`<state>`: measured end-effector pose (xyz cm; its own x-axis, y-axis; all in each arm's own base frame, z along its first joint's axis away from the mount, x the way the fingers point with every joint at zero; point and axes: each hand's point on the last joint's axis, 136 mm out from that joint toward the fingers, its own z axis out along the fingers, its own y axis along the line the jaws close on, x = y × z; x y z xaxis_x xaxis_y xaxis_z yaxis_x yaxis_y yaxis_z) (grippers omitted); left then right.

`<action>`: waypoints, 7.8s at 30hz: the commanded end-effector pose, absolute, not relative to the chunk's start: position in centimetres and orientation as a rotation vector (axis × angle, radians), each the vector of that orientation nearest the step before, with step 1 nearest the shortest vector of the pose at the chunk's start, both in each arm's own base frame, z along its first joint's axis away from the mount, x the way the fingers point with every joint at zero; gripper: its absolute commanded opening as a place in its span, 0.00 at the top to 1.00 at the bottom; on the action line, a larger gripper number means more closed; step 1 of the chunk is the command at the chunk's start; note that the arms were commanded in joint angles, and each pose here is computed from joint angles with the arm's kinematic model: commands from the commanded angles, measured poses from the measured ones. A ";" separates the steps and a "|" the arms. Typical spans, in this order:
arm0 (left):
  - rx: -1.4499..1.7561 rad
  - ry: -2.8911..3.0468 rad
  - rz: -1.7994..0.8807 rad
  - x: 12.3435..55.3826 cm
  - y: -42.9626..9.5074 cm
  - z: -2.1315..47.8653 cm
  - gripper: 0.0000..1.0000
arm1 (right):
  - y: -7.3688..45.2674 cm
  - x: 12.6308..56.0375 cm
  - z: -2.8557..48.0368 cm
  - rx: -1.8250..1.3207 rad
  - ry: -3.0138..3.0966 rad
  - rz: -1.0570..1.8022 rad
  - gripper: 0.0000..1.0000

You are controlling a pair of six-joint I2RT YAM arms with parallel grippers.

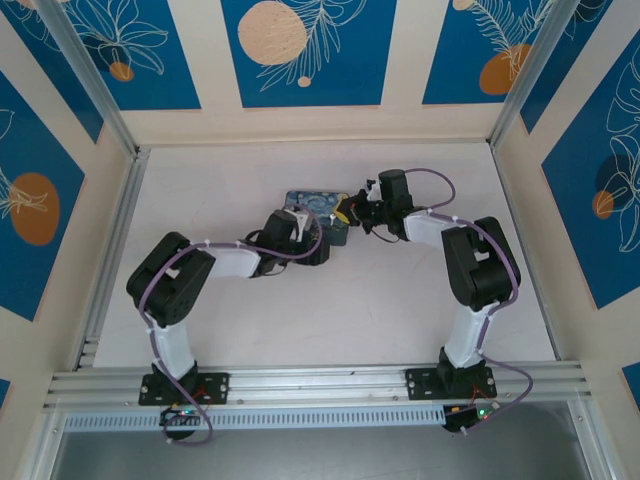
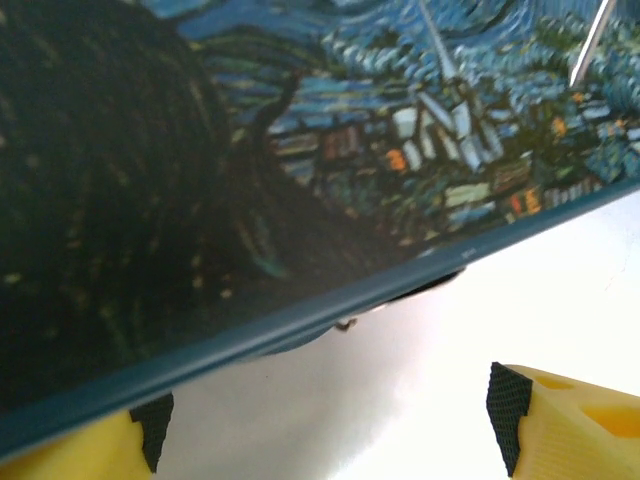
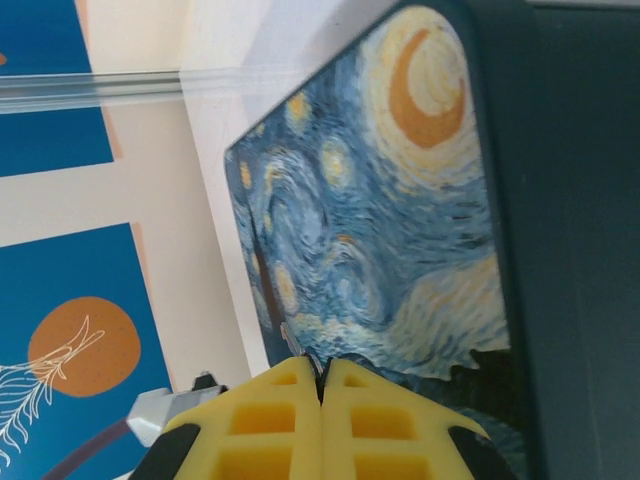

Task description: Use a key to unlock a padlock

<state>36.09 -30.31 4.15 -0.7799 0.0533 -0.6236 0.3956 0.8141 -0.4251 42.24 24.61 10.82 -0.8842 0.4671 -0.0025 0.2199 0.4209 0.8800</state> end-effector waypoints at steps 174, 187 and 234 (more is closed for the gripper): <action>-0.686 2.286 -1.073 37.2 -31.3 -1.3 0.54 | 22.1 42.7 6.6 0.791 2.483 1.446 1.00; -0.665 2.269 -1.053 36.9 -30.6 -1.3 0.52 | 22.0 42.6 6.4 0.788 2.486 1.441 1.00; -0.602 2.271 -1.021 40.0 -31.0 -0.8 0.87 | 21.7 42.8 5.9 0.795 2.491 1.449 1.00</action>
<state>40.33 -33.62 4.23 -0.7263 -0.6045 -0.3272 -0.0423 0.5144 -0.8565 44.30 22.45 10.03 -0.8687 0.4947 0.0231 0.2303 0.3621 0.9032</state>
